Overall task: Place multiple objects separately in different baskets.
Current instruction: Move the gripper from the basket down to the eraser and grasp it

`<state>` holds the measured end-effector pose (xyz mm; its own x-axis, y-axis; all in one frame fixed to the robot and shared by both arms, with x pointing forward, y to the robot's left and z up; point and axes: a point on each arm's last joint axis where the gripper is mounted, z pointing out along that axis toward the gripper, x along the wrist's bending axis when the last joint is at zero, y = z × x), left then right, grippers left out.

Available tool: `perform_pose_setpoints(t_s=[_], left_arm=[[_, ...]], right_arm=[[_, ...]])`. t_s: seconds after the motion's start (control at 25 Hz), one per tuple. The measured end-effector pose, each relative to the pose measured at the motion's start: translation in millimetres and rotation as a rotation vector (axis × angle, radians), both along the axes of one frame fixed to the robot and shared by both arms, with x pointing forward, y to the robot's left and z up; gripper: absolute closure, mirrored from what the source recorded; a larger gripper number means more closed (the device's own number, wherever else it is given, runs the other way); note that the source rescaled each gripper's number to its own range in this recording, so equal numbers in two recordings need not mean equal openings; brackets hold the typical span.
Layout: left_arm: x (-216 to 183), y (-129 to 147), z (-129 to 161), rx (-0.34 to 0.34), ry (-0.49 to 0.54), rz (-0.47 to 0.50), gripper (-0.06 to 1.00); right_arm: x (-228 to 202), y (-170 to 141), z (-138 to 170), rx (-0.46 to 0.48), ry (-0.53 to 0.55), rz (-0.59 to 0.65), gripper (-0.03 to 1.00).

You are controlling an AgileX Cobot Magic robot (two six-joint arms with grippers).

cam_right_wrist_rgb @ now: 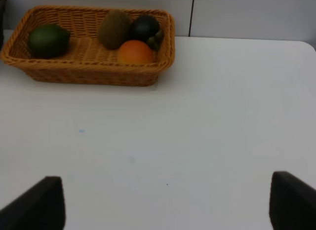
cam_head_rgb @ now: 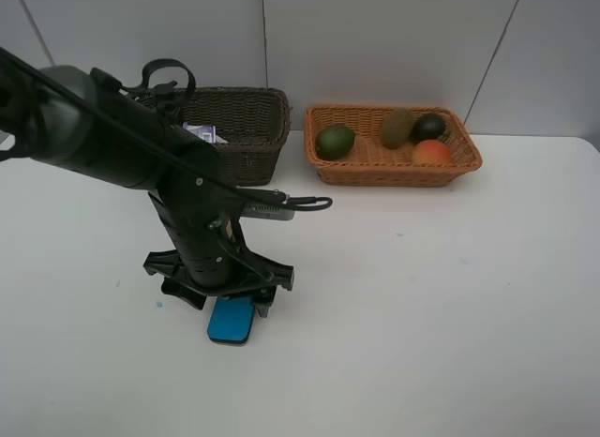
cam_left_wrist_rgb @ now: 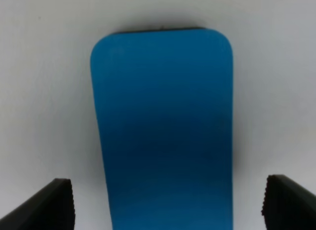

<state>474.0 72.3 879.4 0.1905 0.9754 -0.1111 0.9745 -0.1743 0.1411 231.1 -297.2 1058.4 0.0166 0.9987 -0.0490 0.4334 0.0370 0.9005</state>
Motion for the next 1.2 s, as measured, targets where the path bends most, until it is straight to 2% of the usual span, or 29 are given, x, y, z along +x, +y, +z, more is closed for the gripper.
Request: perform_pose_setpoints(t_s=[0.76, 1.2], left_arm=[[0.5, -0.6, -3.4, 0.000, 0.000, -0.004, -0.05], [-0.9, 0.7, -10.9, 0.025, 0.026, -0.009, -0.05]], right_arm=[[0.0, 0.0, 0.0, 0.000, 0.000, 0.000, -0.03], [0.0, 0.0, 0.0, 0.000, 0.000, 0.000, -0.03]])
